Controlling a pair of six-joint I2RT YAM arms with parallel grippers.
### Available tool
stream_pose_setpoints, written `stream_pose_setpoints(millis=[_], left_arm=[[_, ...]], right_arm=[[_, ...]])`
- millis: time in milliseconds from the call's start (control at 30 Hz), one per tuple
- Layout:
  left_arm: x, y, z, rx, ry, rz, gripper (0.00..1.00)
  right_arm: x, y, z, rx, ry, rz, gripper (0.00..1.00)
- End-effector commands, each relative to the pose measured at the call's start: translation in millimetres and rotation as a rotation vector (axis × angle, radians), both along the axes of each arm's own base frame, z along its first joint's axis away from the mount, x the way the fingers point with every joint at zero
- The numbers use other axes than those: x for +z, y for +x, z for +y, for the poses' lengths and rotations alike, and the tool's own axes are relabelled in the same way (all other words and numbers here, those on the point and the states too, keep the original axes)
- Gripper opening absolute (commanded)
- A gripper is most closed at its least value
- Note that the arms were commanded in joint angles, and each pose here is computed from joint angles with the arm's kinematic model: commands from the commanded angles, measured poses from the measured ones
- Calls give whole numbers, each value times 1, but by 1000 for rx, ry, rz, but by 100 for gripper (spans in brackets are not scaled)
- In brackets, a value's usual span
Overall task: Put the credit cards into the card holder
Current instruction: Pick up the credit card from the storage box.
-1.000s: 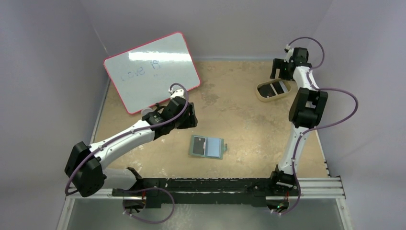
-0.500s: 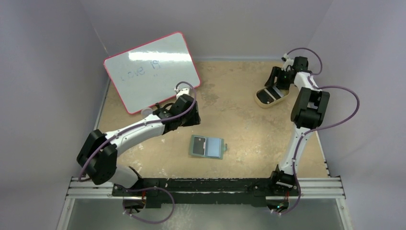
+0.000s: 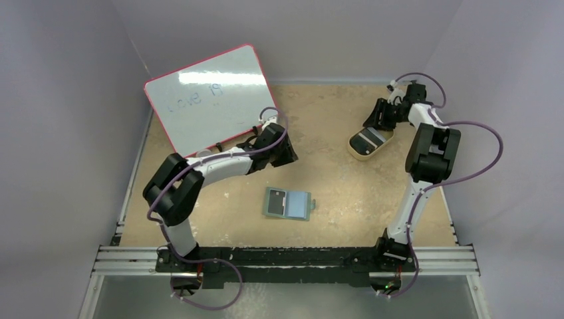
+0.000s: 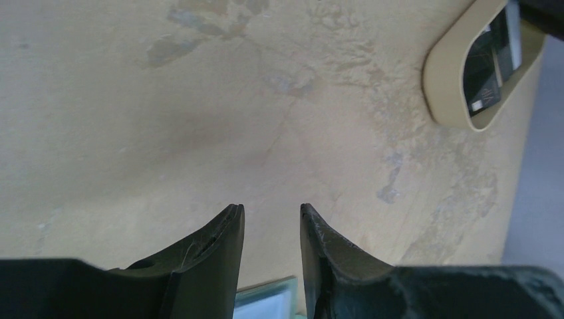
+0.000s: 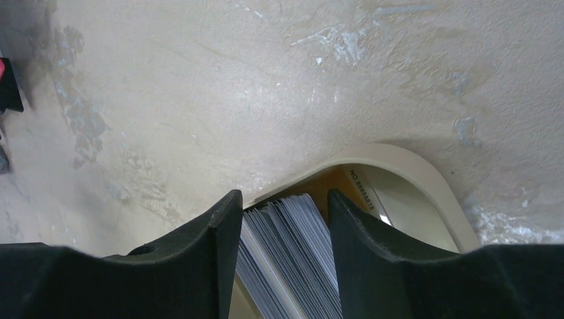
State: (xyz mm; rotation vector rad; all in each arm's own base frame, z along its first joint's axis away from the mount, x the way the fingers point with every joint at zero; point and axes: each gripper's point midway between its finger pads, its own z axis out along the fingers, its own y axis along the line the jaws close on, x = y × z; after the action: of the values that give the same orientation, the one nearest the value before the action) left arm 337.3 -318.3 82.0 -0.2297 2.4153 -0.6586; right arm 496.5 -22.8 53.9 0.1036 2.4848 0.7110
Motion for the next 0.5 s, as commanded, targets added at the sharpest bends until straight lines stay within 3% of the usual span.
stream_pose_setpoints(millis=[0,233,467], left_arm=[[43,23,-57,-18,-285,-42,37],[31,29,-116,12,-504,44,40],[33,42,-183,1,-593,42,42]], right_arm=[[25,-13,10,28,19,-17,52],[10,-22,6,-15,-5,30,52],[15,-33,7,-53,-2,30,54]])
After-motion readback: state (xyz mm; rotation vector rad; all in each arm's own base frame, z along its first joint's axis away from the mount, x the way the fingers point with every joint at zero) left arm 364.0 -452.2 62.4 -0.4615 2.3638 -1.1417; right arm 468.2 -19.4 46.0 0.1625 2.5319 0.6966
